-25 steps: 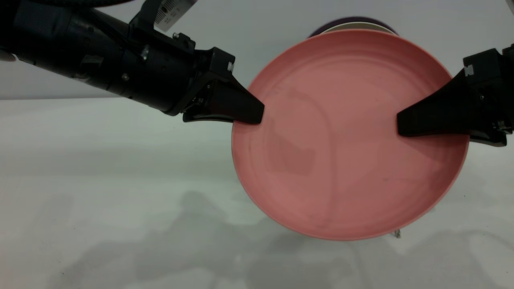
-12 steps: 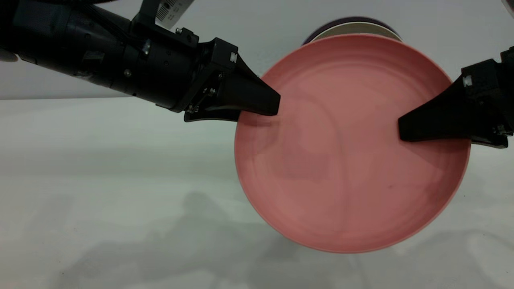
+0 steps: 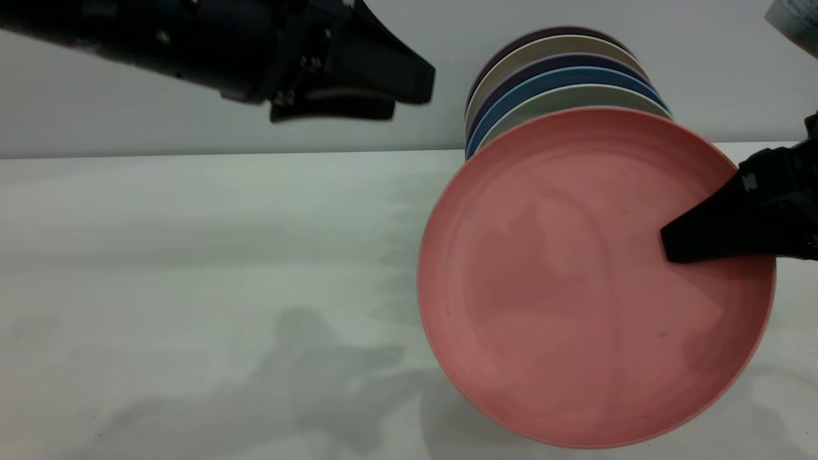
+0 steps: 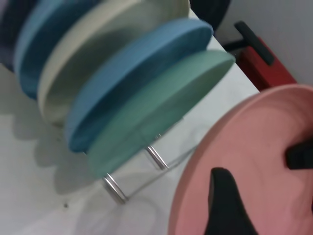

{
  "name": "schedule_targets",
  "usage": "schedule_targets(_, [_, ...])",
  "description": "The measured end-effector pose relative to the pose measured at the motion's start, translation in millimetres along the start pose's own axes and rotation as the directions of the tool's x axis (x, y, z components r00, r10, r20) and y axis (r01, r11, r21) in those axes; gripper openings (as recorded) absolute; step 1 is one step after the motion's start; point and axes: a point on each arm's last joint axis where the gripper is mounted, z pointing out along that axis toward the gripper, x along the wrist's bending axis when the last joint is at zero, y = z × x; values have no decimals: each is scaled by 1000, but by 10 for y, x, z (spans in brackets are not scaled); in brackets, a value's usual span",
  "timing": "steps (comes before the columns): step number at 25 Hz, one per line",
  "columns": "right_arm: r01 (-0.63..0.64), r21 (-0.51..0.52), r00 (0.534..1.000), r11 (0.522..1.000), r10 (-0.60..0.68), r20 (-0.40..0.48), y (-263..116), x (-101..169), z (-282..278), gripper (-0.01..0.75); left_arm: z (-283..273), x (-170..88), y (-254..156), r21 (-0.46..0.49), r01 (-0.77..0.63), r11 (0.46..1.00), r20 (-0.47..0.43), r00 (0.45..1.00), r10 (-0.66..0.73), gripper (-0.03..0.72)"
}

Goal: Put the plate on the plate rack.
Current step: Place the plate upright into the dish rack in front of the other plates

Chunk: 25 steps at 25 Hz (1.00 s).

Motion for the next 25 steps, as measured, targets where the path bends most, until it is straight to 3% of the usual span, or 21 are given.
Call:
schedule_targets(15, [24,-14,1000,1000,-24,-5,99,9,-8,93,-16,41,6,-1,17,1000,-51,999,-17,453])
schedule_targets(25, [77,-4,991,997,-76,112,166,-93,-22,93,-18,62,1,8,-32,999,-75,997,33,453])
